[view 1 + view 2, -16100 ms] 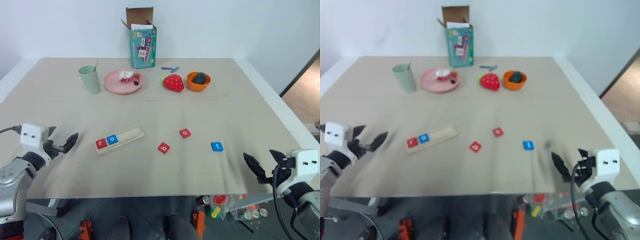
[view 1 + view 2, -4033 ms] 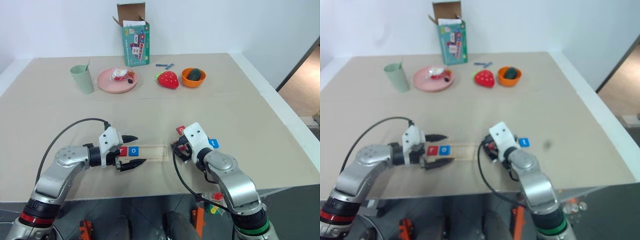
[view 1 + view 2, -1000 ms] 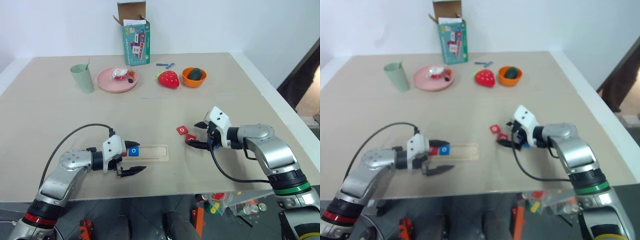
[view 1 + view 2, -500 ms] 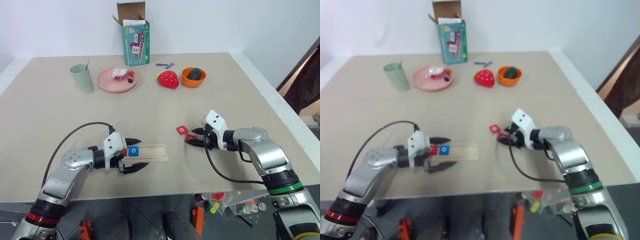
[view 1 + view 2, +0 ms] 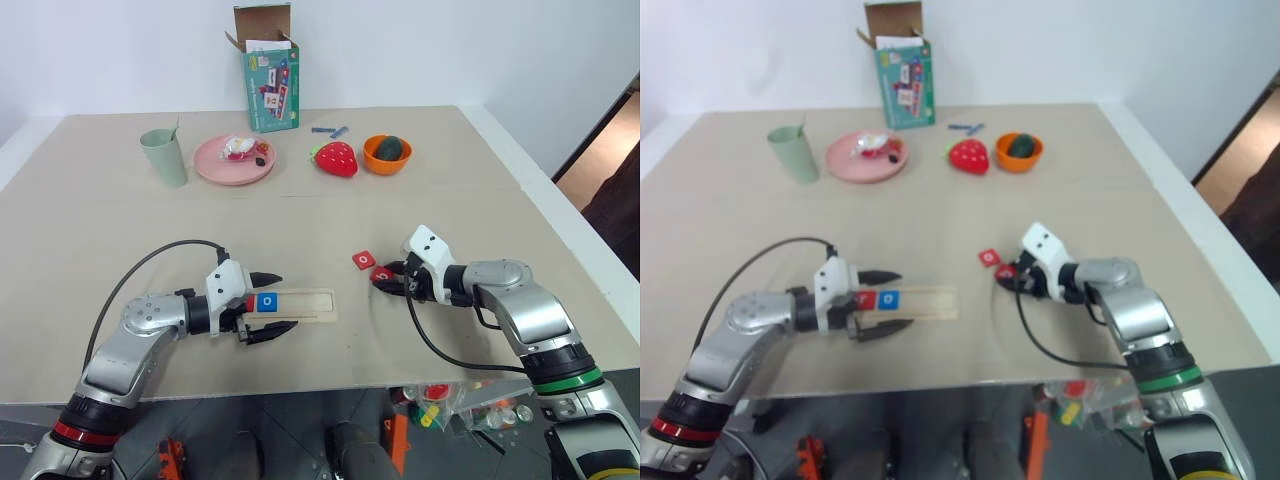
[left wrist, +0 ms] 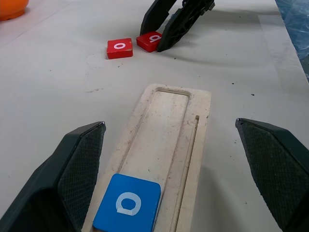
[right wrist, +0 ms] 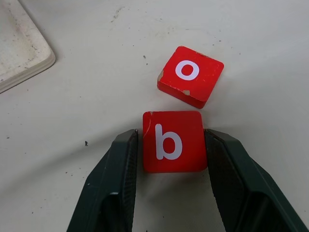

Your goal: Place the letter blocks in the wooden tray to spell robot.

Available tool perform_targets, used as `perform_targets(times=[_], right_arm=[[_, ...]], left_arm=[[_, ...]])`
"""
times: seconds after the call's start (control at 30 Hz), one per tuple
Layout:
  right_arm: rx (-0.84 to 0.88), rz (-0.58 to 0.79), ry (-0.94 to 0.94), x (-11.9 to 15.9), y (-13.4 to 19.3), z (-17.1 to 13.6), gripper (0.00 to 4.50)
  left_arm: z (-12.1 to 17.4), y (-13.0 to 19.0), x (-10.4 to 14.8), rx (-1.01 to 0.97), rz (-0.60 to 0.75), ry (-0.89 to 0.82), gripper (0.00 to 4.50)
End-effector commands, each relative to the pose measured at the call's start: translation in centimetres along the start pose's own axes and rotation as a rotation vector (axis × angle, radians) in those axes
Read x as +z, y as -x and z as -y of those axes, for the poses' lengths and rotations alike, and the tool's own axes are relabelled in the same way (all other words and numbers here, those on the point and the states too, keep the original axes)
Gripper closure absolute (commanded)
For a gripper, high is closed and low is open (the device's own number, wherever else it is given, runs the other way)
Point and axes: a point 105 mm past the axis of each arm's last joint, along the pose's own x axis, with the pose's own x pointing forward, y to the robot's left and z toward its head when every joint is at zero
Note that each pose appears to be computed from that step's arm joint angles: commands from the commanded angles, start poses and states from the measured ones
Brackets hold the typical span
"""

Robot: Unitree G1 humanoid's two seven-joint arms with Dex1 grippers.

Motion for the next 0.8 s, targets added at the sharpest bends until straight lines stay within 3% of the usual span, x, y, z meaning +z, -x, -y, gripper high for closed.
perform_targets(times=[0.03, 0.1, 0.37, 0.63, 0.8], right_arm=[[-0.027, 0.021, -0.001, 0.4, 0.2, 0.1, 2.89], [-0.024, 0.026, -0.002, 0.4, 0.1, -0.1, 3.31], [-0.116, 0.051, 0.007, 2.8, 0.6, -1.6, 3.31], [-0.352, 0.021, -0.251, 4.4, -0.3, -5.0, 3.31], [-0.455, -0.045, -0.349, 3.5, -0.4, -5.3, 3.31]], left_arm=[[-0.2, 0.1, 1.2, -0.004, 0.018, -0.049, 0.0], [-0.2, 0.1, 1.1, -0.004, 0.016, -0.049, 0.0], [-0.2, 0.2, 1.3, -0.007, 0.029, -0.04, 0.0], [0.1, 0.1, 1.4, -0.027, 0.037, -0.047, 0.0], [0.4, -0.2, 1.6, -0.055, 0.045, -0.054, 0.0]])
